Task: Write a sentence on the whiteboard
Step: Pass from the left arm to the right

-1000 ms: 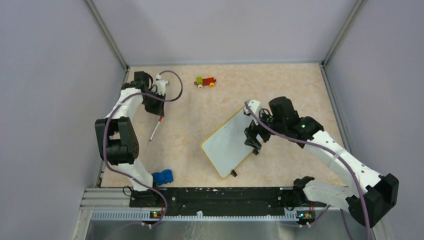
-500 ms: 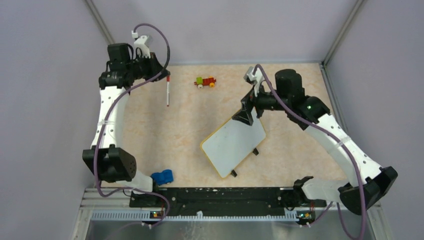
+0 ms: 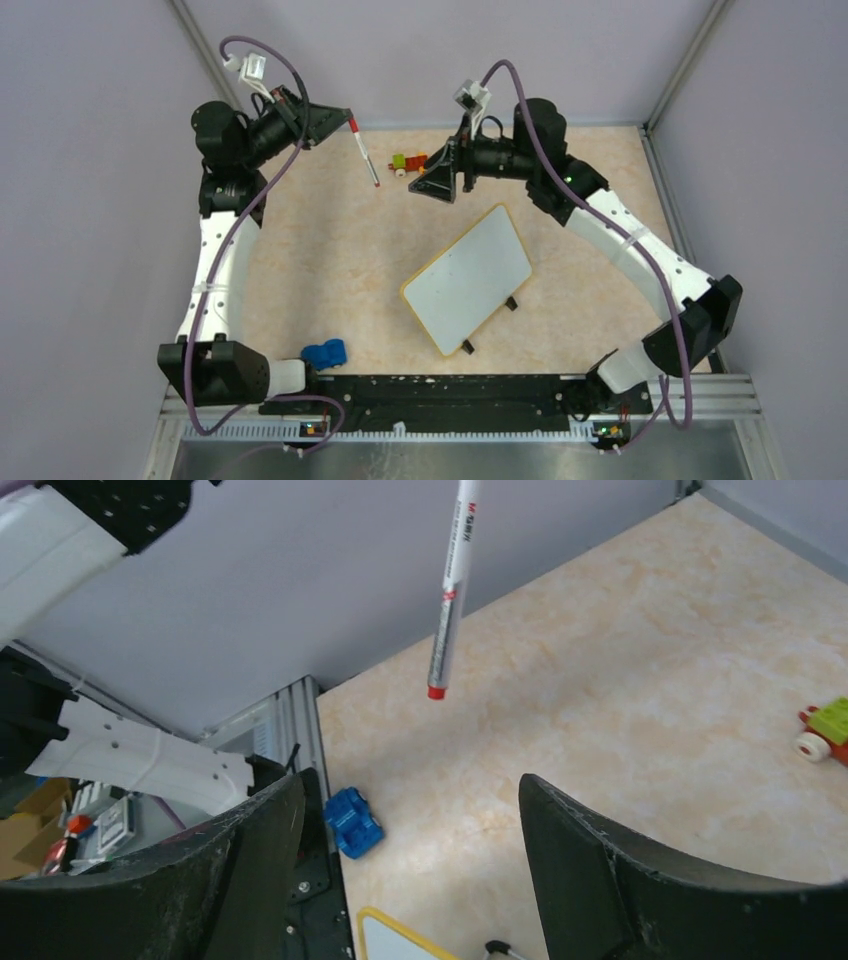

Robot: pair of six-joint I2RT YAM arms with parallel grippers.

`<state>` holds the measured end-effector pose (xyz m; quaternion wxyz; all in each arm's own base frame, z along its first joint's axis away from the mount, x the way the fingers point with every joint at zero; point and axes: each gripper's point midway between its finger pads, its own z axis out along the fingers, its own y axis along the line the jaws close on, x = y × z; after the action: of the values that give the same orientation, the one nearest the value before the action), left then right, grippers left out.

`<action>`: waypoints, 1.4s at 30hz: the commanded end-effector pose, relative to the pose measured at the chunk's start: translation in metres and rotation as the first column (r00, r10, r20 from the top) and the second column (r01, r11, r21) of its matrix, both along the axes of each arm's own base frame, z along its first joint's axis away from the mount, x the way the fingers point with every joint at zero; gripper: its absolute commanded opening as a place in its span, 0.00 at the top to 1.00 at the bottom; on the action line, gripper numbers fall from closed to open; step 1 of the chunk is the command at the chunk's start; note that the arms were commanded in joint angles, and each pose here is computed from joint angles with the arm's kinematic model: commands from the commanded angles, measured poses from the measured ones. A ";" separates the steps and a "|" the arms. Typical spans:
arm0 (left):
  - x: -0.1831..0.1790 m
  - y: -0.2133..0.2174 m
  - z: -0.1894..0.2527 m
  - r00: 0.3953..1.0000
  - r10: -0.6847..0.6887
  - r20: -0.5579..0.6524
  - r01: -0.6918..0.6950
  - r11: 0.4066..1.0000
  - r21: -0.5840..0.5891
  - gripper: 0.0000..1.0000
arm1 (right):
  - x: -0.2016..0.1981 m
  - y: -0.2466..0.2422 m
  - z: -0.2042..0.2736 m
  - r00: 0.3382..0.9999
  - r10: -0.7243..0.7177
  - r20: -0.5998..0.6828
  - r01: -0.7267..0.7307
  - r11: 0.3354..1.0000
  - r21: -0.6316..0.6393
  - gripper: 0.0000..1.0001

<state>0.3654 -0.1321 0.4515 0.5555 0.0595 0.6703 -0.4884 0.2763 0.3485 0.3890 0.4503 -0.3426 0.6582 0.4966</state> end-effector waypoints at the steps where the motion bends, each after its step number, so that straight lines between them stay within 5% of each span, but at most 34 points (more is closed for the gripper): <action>1: -0.024 -0.011 0.032 0.995 -0.094 0.034 0.098 0.981 -0.166 1.00 | -0.019 0.033 0.043 0.995 0.091 0.044 -0.095 0.990 0.108 0.24; 17: -0.044 -0.018 0.034 0.983 -0.182 0.013 0.178 0.941 -0.288 1.00 | 0.005 0.076 0.036 0.996 0.063 -0.066 -0.054 0.990 0.127 0.36; 21: -0.045 -0.019 0.034 0.981 -0.193 0.016 0.190 0.940 -0.282 1.00 | 0.003 0.084 0.034 0.994 0.076 -0.075 -0.066 0.990 0.127 0.58; 25: -0.048 -0.020 0.033 0.981 -0.195 0.022 0.193 0.943 -0.272 1.00 | 0.004 0.081 0.030 0.996 0.061 -0.071 -0.053 0.993 0.109 0.96; 28: -0.047 -0.020 0.028 0.982 -0.187 0.025 0.188 0.950 -0.248 1.00 | 0.000 0.076 0.027 0.997 0.059 -0.051 -0.054 0.995 0.088 1.00; 29: -0.046 -0.019 0.026 0.983 -0.184 0.029 0.186 0.954 -0.233 0.96 | -0.001 0.073 0.024 0.997 0.058 -0.044 -0.055 0.995 0.078 1.00; 32: -0.045 -0.019 0.017 0.982 -0.181 0.046 0.186 0.969 -0.161 0.58 | -0.007 0.061 0.019 0.998 0.061 -0.009 -0.060 0.997 0.047 1.00; 35: -0.046 -0.016 0.008 0.977 -0.204 0.066 0.208 0.975 -0.076 0.40 | -0.011 0.045 0.007 0.997 0.060 0.058 -0.058 0.998 -0.030 1.00; 42: -0.048 -0.012 -0.015 0.969 -0.241 0.057 0.230 0.961 0.152 0.26 | -0.019 -0.007 -0.047 0.965 0.117 0.236 -0.020 0.926 -0.378 1.00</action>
<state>0.3308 -0.1445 0.4419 0.5044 0.1148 0.6591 -0.5458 0.2663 0.3841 0.3550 0.4243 -0.4165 0.6759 0.4356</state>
